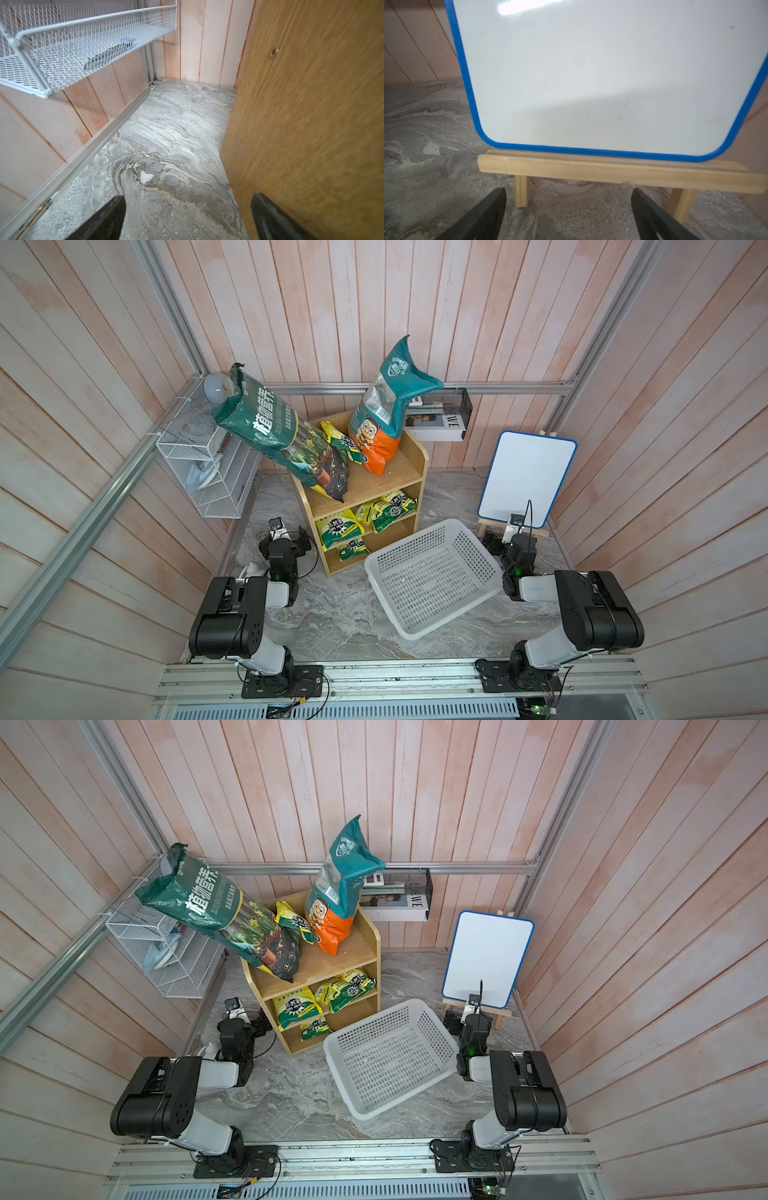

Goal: Take down the fertilizer bag from the shelf
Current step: Pick up the fertilizer bag from the shelf.

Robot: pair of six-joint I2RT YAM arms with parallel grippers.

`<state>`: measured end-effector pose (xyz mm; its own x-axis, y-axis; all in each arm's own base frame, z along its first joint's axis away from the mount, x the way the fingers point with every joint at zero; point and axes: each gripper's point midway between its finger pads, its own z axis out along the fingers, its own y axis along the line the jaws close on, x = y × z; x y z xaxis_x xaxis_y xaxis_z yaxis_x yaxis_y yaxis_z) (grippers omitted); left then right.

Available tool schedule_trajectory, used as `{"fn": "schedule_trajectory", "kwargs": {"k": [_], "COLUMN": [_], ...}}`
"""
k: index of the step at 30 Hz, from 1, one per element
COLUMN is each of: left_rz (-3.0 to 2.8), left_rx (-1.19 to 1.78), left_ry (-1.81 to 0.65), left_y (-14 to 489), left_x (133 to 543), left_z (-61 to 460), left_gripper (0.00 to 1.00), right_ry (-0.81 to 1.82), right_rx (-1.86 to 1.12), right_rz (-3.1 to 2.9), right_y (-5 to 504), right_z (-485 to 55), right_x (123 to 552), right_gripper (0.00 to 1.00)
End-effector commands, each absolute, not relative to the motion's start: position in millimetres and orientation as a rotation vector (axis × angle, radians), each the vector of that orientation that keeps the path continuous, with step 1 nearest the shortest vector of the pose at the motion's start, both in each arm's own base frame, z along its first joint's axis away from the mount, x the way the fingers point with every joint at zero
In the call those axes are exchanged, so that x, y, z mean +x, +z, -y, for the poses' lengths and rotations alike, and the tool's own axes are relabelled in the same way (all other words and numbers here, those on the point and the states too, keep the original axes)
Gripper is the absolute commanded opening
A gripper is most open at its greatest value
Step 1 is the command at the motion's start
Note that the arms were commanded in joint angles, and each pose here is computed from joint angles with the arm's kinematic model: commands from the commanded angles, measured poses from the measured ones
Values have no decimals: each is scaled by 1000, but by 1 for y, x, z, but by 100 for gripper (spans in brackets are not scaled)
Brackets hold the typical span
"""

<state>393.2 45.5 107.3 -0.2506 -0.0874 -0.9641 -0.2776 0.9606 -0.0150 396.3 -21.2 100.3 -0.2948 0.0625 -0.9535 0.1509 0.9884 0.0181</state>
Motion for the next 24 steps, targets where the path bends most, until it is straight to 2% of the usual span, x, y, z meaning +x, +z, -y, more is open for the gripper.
{"fn": "schedule_trajectory", "kwargs": {"k": [1, 21, 24], "left_rz": [-1805, -1807, -1806], "left_rx": [-266, -267, -267], "left_ry": [168, 171, 168], "left_y": [112, 111, 112], "left_x": [397, 397, 397], "left_z": [-43, -44, -43], "left_gripper": [100, 100, 100], "right_ry": [-82, -80, -83], "right_rx": [141, 143, 153], "right_rz": [-1892, -1894, -1828], "right_y": [94, 93, 106], "right_z": [20, 21, 23], "right_x": [395, 394, 386], "right_gripper": [98, 98, 98]}}
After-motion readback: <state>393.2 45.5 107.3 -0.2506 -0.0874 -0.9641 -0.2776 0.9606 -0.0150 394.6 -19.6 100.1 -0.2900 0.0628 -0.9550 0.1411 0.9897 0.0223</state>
